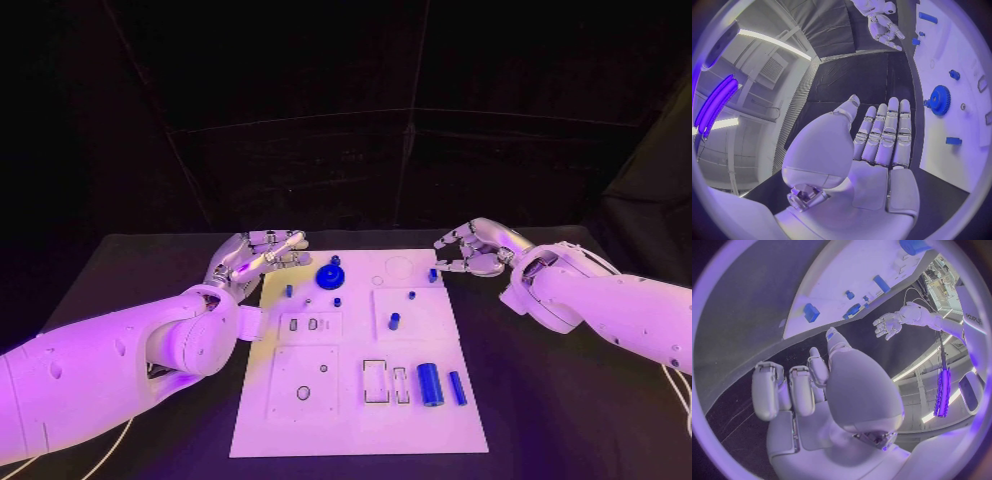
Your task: Assemble the parts on the task board
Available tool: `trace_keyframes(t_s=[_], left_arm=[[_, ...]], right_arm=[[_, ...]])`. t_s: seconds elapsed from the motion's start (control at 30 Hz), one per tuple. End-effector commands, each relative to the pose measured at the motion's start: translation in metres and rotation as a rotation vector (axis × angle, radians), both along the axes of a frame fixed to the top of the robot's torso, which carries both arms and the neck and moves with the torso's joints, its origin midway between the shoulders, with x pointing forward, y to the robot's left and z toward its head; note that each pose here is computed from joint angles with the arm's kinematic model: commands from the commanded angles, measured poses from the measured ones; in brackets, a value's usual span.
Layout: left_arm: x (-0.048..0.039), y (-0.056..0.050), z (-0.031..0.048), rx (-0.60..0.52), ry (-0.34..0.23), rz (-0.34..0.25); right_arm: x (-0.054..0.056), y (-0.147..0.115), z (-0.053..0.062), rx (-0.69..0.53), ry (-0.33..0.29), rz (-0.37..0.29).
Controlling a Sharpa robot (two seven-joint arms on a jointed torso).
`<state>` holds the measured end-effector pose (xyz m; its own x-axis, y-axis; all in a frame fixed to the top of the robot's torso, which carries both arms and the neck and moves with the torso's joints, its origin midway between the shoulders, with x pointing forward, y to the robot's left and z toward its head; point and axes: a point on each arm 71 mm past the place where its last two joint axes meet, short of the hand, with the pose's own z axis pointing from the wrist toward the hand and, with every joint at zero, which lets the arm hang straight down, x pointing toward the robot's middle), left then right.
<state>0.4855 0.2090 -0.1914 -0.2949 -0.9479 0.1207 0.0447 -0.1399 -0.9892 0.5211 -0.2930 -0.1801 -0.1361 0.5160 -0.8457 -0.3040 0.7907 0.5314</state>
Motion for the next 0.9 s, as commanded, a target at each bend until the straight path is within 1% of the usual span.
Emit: trace_keyframes(t_s=[0.03,0.3,0.43,0.57,0.9], left_arm=[[0.0008,-0.002,0.0014,-0.009,-0.014,-0.010],[0.0021,-0.001,0.0007,-0.007,-0.013,-0.007],[0.0023,-0.001,0.0005,-0.007,-0.013,-0.008],[0.0025,-0.001,0.0003,-0.007,-0.012,-0.008],[0.0029,-0.001,-0.0002,-0.006,-0.010,-0.008]], right_arm=[[-0.001,-0.001,-0.004,0.018,0.017,0.036],[-0.002,-0.001,-0.016,0.013,0.052,0.041],[-0.002,0.001,-0.020,0.007,0.067,0.048],[-0.004,0.004,-0.027,0.005,0.077,0.057],[-0.003,0.006,-0.031,0.005,0.070,0.051]])
